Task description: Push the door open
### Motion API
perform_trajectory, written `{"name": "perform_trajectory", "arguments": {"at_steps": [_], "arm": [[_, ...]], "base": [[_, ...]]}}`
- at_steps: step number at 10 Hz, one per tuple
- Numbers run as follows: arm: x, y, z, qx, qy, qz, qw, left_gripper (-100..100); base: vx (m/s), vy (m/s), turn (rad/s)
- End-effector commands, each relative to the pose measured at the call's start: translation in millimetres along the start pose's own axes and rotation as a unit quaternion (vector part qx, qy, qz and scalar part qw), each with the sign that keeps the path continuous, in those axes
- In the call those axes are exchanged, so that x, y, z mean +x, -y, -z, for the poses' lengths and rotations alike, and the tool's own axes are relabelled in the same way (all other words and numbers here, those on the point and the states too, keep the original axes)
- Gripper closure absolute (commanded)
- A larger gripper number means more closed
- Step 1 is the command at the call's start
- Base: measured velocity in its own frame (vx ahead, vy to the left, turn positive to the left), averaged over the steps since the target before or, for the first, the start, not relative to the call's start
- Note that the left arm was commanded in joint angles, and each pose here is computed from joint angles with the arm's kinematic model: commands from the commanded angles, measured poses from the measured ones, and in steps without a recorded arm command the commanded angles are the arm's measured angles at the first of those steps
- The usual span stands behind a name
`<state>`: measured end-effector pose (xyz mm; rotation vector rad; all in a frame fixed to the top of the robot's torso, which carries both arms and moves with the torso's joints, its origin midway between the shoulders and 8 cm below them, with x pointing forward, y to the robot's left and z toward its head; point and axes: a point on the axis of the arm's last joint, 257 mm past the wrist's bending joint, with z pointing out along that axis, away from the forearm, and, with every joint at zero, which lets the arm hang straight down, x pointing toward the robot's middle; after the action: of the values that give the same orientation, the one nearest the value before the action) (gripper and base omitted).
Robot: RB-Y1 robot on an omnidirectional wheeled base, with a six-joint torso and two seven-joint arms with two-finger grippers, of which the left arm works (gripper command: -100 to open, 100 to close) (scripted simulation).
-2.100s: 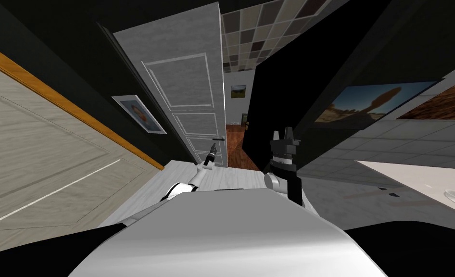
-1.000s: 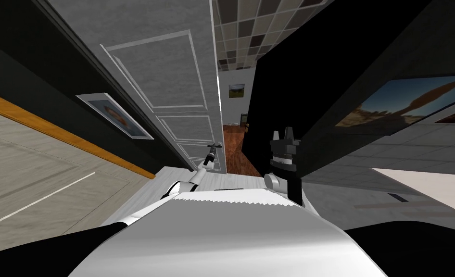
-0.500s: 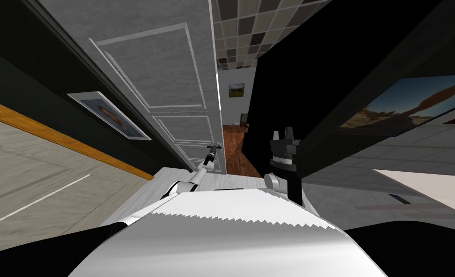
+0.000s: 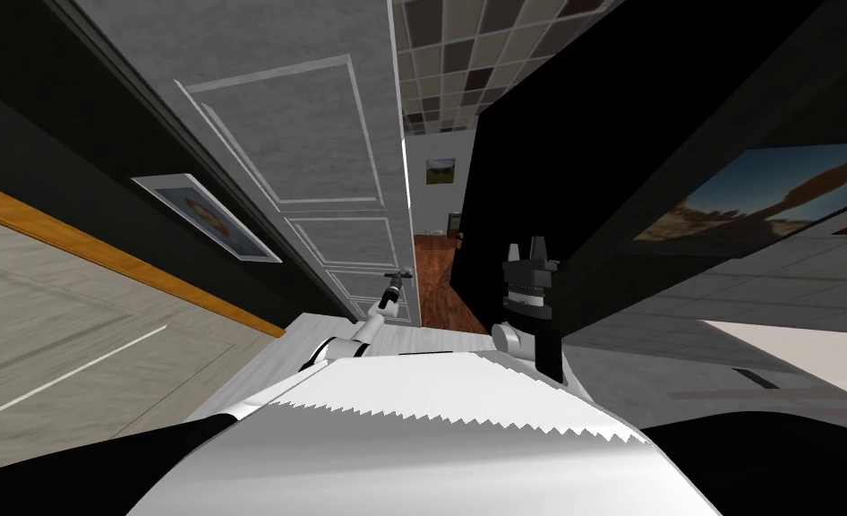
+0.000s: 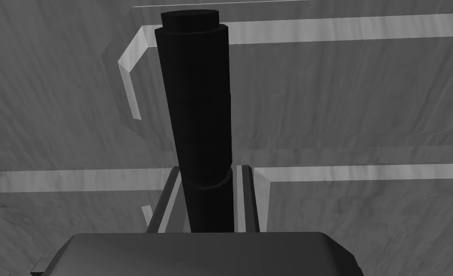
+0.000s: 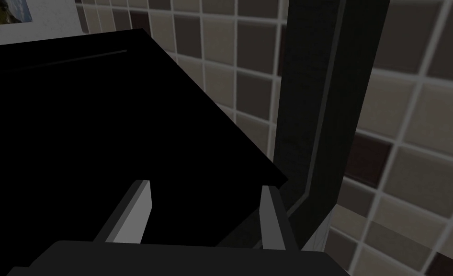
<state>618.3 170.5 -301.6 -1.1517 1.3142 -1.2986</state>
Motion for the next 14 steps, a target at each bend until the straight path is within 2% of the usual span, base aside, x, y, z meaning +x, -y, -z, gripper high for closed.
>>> {"name": "perform_trajectory", "arguments": {"at_steps": [1,7,8,12,14], "arm": [[-10.3,9.0,-2.5,0.009,0.008,-0.002,0.9999,100],[-48.3,9.5,-0.3,0.008,0.044,-0.004,0.9990,100],[-48.3,9.5,-0.3,0.008,0.044,-0.004,0.9990,100],[-81.7,9.7,3.7,0.008,0.077,-0.004,0.9970,100],[-92.7,9.7,5.4,0.008,0.088,-0.004,0.9961,100]], "base": [[0.147,-0.076,0.036],[0.190,-0.100,0.066],[0.118,-0.075,0.056],[0.189,-0.135,0.089],[0.147,-0.105,0.086]]}}
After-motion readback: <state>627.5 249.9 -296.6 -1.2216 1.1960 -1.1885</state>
